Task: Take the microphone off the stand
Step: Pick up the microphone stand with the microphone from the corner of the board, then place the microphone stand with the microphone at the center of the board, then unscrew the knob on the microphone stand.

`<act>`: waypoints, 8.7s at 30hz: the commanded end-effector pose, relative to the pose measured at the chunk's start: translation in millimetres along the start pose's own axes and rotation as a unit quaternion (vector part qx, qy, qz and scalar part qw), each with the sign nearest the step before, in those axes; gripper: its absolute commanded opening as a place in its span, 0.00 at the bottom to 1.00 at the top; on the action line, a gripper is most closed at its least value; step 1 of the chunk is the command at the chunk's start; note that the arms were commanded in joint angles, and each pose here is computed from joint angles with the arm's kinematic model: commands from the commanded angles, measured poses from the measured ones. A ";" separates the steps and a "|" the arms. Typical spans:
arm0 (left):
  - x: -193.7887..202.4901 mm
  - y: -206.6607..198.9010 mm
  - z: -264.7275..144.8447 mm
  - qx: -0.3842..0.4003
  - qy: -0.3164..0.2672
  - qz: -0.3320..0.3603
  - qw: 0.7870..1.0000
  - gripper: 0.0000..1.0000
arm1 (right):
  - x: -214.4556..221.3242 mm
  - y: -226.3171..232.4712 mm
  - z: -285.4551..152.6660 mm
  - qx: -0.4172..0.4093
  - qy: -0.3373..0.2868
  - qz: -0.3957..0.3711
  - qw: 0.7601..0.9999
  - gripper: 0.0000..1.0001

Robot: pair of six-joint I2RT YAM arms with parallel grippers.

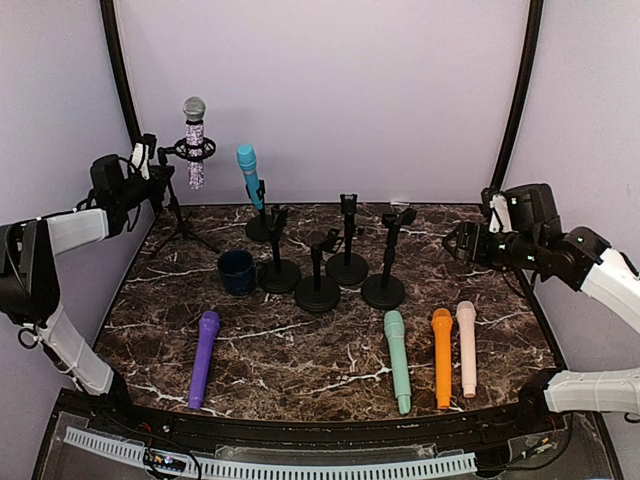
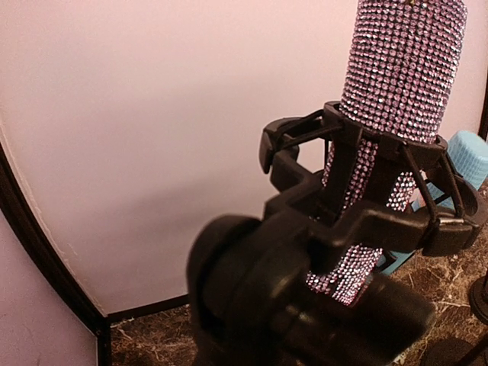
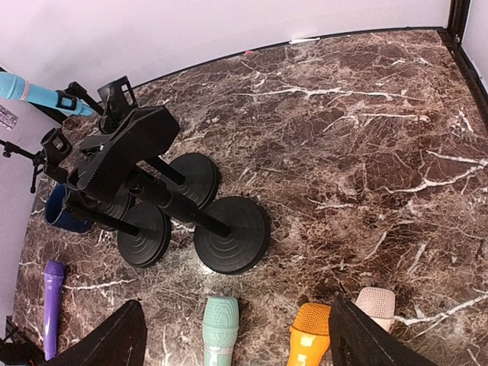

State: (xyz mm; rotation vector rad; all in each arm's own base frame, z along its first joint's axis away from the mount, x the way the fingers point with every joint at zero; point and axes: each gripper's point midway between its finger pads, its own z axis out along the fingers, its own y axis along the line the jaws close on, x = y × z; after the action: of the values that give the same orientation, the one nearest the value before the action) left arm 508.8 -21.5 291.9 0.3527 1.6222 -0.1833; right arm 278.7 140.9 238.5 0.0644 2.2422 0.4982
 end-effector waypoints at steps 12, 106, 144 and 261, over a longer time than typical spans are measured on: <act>-141.1 -103.0 -123.8 0.080 -0.112 0.023 0.990 0.00 | -17.4 20.4 -20.3 -0.063 -0.046 -0.003 0.997 0.83; 86.2 -370.2 -225.9 0.382 0.277 -0.223 0.853 0.69 | 24.2 96.8 -48.1 -0.292 -0.059 -0.011 0.955 0.86; 96.0 -353.0 -218.6 0.391 0.160 -0.118 0.899 0.63 | 28.1 94.4 -46.4 -0.292 -0.058 -0.006 0.955 0.86; 173.6 -386.0 -227.3 0.387 0.320 -0.341 0.795 0.16 | 36.7 85.1 -43.8 -0.278 -0.049 0.008 0.959 0.86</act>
State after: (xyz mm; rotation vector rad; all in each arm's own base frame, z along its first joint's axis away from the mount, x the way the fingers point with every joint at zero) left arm 171.8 -301.4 148.9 0.4833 2.0367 -1.4961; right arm 212.7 210.7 263.6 -0.1793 1.9695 1.0719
